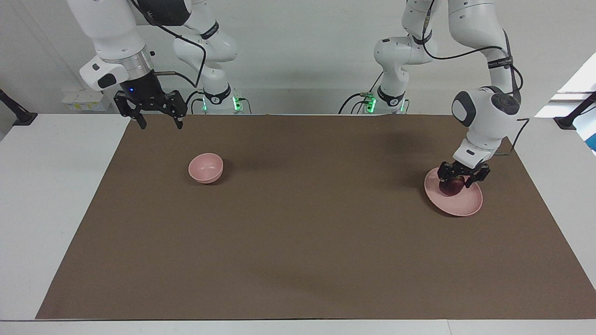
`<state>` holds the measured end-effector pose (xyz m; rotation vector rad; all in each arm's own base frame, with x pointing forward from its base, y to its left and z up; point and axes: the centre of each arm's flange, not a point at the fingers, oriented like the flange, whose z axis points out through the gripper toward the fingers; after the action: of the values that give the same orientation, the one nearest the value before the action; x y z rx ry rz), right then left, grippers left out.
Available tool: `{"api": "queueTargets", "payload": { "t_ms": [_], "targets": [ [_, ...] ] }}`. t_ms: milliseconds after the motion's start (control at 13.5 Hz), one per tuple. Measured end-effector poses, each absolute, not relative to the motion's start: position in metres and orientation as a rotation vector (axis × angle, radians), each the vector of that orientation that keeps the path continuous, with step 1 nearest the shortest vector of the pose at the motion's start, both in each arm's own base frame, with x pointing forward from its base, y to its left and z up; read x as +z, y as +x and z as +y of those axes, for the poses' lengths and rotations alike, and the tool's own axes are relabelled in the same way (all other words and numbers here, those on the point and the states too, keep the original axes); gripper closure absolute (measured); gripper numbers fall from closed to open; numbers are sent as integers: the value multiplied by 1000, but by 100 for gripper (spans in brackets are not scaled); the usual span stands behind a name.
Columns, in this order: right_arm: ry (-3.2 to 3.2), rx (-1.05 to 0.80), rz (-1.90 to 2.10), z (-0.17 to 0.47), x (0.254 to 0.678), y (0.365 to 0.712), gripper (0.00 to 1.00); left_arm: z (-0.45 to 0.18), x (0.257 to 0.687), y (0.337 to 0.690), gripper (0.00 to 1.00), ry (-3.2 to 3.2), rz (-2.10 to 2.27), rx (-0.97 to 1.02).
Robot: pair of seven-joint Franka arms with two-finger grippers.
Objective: Move apple from plate to bowl
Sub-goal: 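Lower the left gripper onto the red apple on the pink plate and grasp it, then lift the apple with the left gripper while the right gripper reaches toward it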
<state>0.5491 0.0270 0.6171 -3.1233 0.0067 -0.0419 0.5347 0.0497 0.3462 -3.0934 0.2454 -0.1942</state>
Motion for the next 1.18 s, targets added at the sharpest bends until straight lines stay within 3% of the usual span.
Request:
{"api": "queueTargets", "payload": {
  "t_ms": [591, 886, 1182],
  "targets": [
    [-2953, 96, 210, 117, 529, 560, 0, 39, 363, 546, 34, -3130, 206, -282],
    [-2845, 224, 500, 184, 500, 558, 0, 3, 414, 573, 34, -3279, 59, -498],
    [-2621, 384, 825, 237, 483, 555, 0, -56, 420, 573, 34, -3510, -140, -556]
  ]
}}
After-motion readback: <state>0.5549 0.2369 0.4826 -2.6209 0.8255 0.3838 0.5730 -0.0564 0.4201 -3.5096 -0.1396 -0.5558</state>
